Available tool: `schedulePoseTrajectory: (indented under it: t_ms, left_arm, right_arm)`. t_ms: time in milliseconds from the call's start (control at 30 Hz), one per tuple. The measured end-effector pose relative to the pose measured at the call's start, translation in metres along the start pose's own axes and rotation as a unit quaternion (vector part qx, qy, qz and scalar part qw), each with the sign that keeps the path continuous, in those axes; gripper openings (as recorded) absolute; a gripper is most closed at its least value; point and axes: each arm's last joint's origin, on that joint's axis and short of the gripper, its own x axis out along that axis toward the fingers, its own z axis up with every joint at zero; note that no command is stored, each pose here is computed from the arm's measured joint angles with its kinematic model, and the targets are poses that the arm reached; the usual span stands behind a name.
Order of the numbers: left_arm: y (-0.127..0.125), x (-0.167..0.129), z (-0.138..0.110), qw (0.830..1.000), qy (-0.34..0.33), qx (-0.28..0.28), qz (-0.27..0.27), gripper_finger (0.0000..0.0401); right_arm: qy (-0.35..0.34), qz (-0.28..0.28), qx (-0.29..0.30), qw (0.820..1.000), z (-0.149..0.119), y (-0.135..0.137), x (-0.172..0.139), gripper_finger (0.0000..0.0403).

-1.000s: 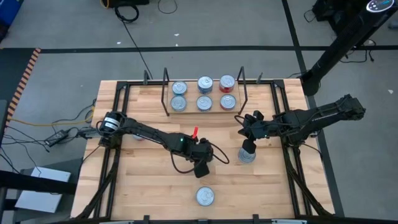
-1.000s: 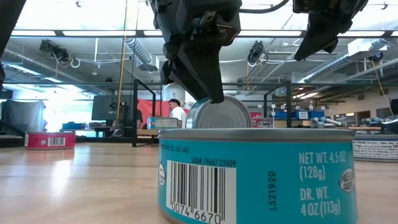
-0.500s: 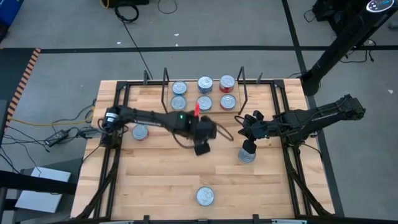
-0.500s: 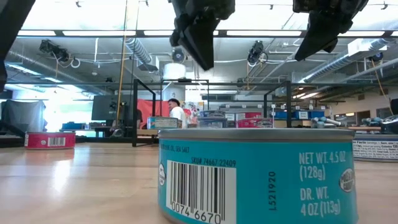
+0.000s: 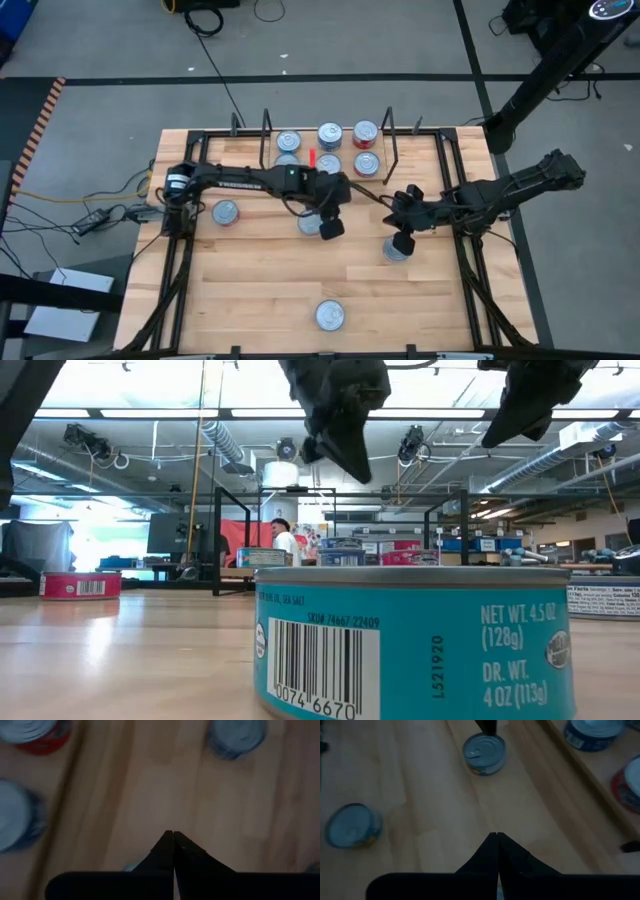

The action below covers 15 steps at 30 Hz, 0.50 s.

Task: Stack canned seafood by type on shelf
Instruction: Stack the center light blue tuna can on top of the other light blue tuna can on the shelf

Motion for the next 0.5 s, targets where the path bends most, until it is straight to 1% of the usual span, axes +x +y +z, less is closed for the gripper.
schedulePoseTrajectory:
  t_ms: [100, 233, 300, 400, 467, 500]
  left_arm:
    - [0.005, 0.010, -0.013, 0.999, -0.036, -0.009, -0.032, 0.0002]
    - [0.016, 0.016, -0.044, 0.997, -0.057, -0.037, -0.027, 0.0001]
    - [0.022, 0.017, -0.063, 0.997, -0.045, -0.056, 0.000, 0.0001]
    - [0.029, 0.020, -0.088, 0.994, -0.029, -0.083, 0.058, 0.0001]
    - [0.031, 0.025, -0.097, 0.990, -0.027, -0.103, 0.091, 0.0001]
    - [0.032, 0.028, -0.101, 0.989, -0.023, -0.112, 0.098, 0.0001]
  right_arm:
    - [-0.007, 0.017, 0.007, 1.000, -0.001, 0.007, -0.002, 0.0011]
    - [-0.023, 0.034, 0.021, 0.999, -0.001, 0.014, -0.004, 0.0011]
    - [-0.033, 0.037, 0.028, 0.998, -0.001, 0.016, -0.005, 0.0011]
    - [-0.045, 0.040, 0.035, 0.998, 0.001, 0.018, -0.005, 0.0011]
    - [-0.050, 0.036, 0.036, 0.997, 0.001, 0.017, -0.005, 0.0011]
    - [-0.051, 0.033, 0.036, 0.998, 0.001, 0.017, -0.005, 0.0011]
